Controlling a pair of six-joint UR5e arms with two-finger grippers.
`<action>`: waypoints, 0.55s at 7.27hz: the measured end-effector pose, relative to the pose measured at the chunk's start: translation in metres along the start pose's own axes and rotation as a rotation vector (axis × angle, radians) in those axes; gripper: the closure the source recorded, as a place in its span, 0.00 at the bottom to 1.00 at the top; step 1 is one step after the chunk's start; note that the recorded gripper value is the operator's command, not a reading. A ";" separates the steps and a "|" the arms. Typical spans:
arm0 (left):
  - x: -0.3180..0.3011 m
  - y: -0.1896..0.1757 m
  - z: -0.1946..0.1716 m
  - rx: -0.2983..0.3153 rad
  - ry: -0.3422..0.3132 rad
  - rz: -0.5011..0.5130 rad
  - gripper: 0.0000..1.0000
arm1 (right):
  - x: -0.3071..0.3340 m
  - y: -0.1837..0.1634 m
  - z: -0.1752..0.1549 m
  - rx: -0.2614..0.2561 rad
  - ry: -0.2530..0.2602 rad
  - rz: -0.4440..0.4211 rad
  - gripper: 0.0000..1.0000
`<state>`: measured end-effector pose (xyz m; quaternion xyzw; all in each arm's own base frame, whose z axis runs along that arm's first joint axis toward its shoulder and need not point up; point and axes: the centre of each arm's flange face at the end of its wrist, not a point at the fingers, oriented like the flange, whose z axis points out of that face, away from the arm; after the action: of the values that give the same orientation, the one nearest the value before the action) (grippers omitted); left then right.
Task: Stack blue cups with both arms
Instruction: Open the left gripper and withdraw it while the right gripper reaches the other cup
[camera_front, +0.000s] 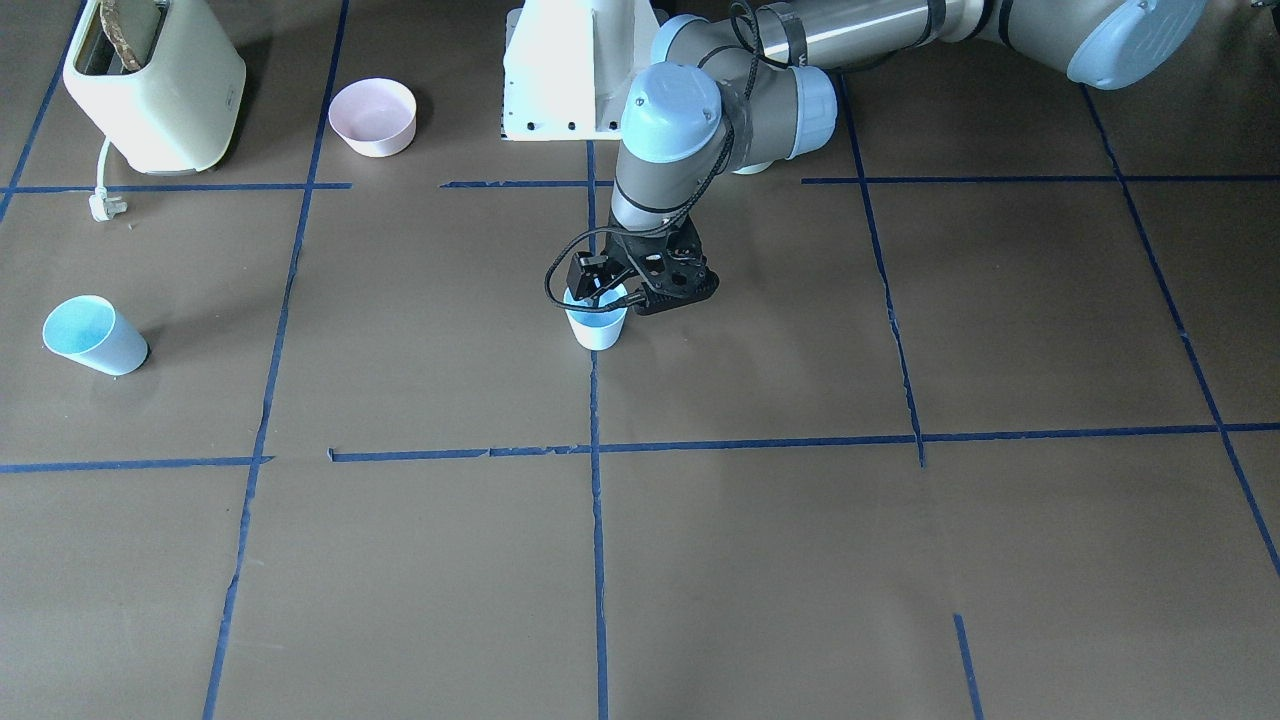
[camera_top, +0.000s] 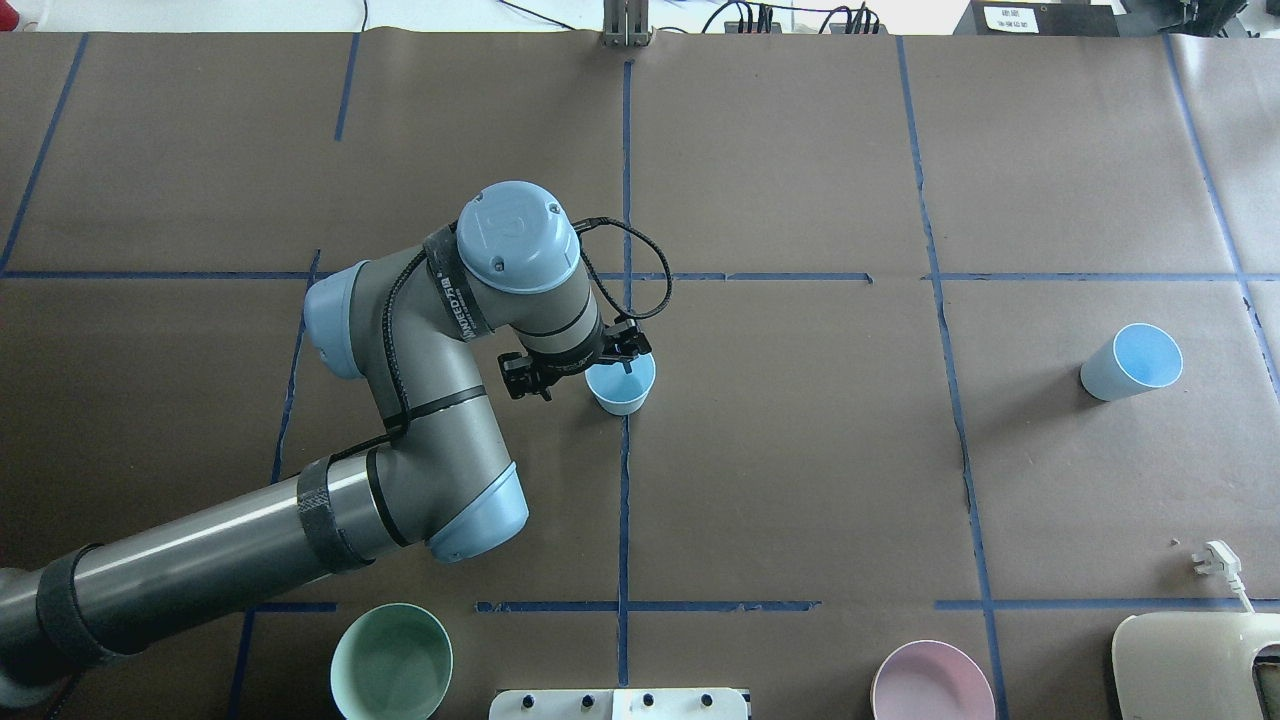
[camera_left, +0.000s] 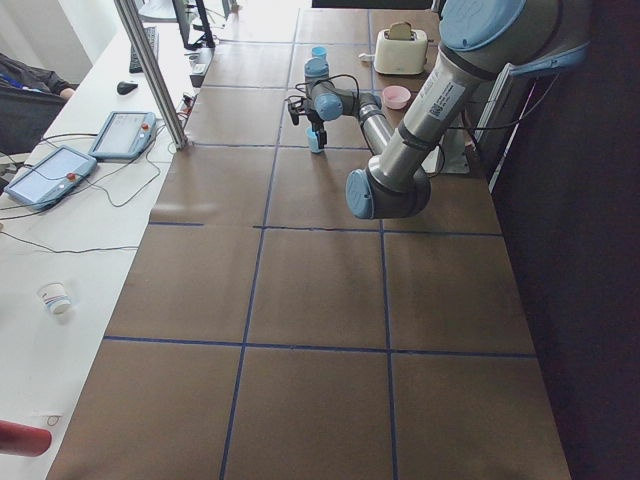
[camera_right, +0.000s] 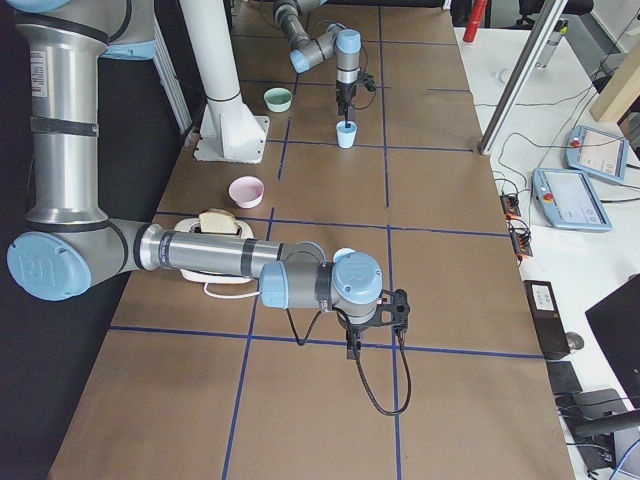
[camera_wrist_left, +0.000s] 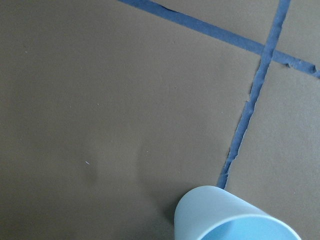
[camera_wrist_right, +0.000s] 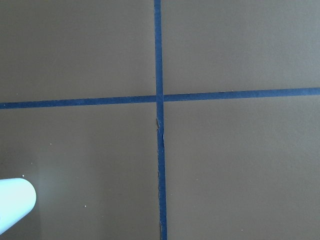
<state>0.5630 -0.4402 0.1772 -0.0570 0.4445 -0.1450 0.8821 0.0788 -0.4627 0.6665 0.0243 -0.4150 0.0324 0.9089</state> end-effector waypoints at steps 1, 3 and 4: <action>-0.016 0.008 -0.019 -0.003 0.026 0.011 0.00 | 0.000 0.000 0.000 0.001 0.000 0.000 0.00; -0.055 0.014 -0.055 0.010 0.034 0.019 0.00 | -0.011 -0.005 -0.008 0.017 -0.002 -0.021 0.00; -0.071 0.009 -0.077 0.029 0.023 0.046 0.00 | -0.027 -0.009 -0.013 0.026 -0.005 -0.044 0.00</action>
<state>0.4632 -0.4082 0.1832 -0.0323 0.4537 -0.1316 0.8808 0.0719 -0.4715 0.6372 0.0454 -0.4164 0.0179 0.9079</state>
